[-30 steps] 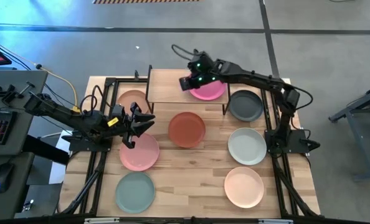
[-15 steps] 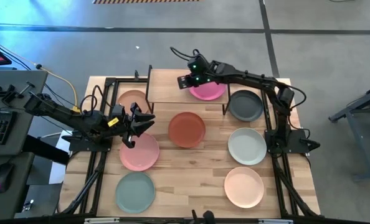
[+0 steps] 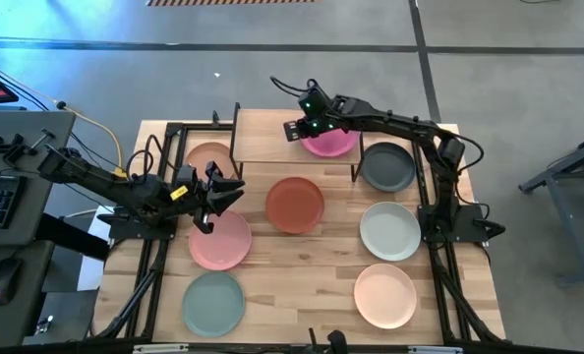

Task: Place and stack plates onto a shelf
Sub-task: Put the pink plate on the shelf, then put the light pink plate on the shelf

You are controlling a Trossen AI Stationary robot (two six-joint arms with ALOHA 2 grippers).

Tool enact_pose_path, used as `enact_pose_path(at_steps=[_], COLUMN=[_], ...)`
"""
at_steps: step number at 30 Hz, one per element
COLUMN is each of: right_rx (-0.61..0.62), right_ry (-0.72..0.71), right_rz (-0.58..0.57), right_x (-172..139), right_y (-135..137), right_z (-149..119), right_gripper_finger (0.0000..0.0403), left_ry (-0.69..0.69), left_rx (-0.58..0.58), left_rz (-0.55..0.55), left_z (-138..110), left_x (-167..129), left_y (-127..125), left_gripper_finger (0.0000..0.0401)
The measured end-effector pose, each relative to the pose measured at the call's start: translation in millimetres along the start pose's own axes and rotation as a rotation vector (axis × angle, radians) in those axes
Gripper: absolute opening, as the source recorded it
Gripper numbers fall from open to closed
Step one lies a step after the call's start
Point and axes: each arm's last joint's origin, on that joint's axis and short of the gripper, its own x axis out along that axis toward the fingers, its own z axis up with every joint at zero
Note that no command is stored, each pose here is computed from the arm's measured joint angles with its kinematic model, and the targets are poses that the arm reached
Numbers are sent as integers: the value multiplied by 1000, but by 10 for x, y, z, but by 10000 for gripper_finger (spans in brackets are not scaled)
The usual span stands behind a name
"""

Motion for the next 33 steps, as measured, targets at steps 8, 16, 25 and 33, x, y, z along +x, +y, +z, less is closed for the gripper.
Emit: enact_pose_path(at_steps=[8, 16, 25, 33], right_rx=[0, 4, -21, -292], right_ry=[-8, -39, -71, -113], right_rz=[4, 58, 117, 233], right_x=[-2, -15, -100, -857], right_y=[4, 42, 82, 249], right_z=[8, 50, 100, 59], right_gripper_finger=[0, 0, 0, 0], left_ry=[0, -1, -1, -1], left_rx=[-1, -1, -2, 15], left_rz=[0, 0, 1, 1], left_z=[0, 1, 0, 1], left_x=[0, 0, 0, 0], left_y=[0, 0, 0, 0], left_gripper_finger=[117, 117, 117, 117])
